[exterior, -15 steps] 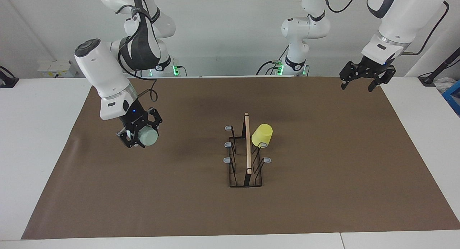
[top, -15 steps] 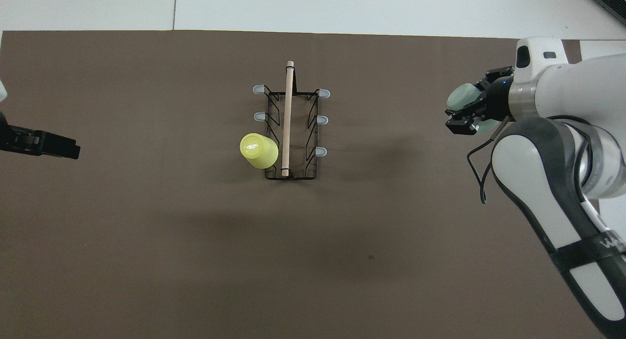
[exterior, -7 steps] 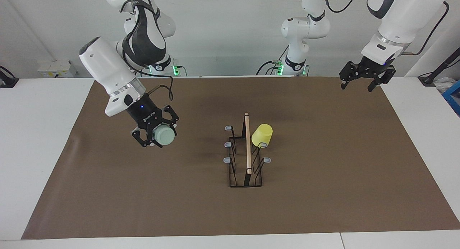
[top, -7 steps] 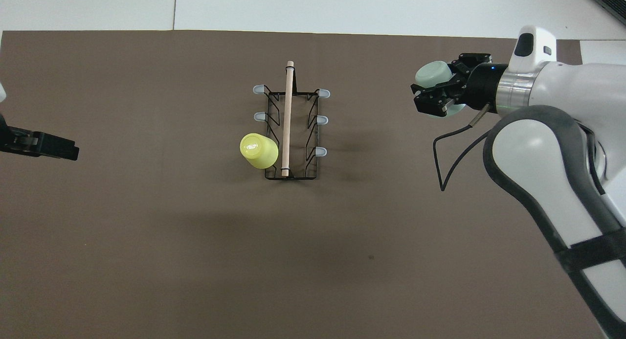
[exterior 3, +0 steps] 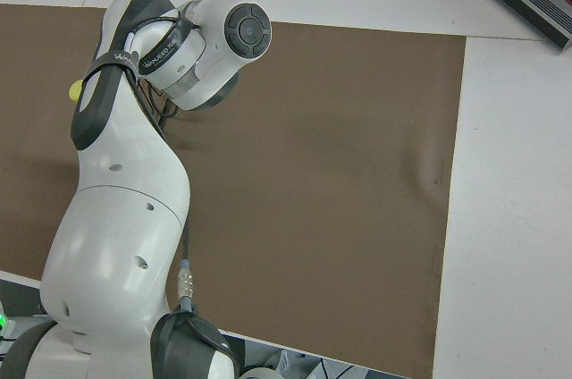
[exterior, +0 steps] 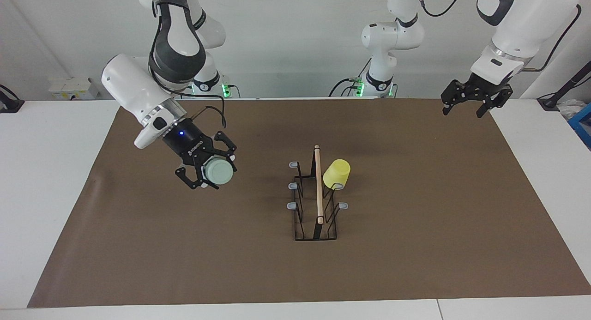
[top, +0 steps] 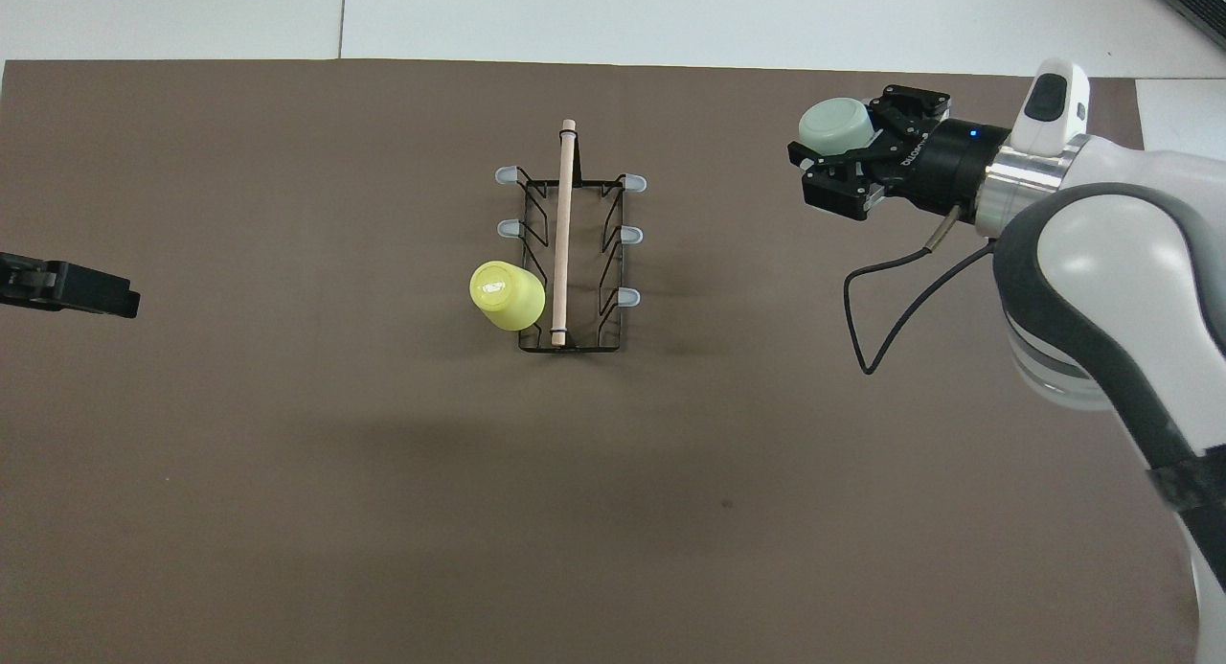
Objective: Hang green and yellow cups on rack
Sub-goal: 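Carry the green cup with the right gripper toward the rack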
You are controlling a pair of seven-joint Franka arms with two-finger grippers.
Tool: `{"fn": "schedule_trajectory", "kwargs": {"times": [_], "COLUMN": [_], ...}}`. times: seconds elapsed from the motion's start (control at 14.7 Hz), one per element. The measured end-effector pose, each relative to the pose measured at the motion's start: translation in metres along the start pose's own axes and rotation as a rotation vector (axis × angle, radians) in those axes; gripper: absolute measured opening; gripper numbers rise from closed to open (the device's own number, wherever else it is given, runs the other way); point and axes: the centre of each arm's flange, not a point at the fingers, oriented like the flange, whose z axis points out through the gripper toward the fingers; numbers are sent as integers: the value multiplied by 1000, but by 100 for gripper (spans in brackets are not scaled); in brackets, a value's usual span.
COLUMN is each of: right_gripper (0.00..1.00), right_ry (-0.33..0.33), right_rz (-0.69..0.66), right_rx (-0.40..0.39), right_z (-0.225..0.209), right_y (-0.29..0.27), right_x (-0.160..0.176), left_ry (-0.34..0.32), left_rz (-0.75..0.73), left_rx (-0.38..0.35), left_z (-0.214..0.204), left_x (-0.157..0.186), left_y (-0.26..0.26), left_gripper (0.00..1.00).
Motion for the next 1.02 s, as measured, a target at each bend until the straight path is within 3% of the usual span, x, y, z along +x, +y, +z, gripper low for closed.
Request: {"fn": "schedule_trajectory", "kwargs": {"times": [0.81, 1.02], "right_gripper": [63, 63], "right_ry": [244, 282], "right_rz": [155, 202], "right_rx": [72, 35], "right_z": [-5, 5], "right_y": [-42, -66], "right_x": [-47, -53], "left_ry": [-1, -1], "left_rz": [0, 0], "left_rx": [0, 0], "left_z": [0, 0], "left_x": [0, 0], "left_y": [0, 0], "left_gripper": [100, 100]}}
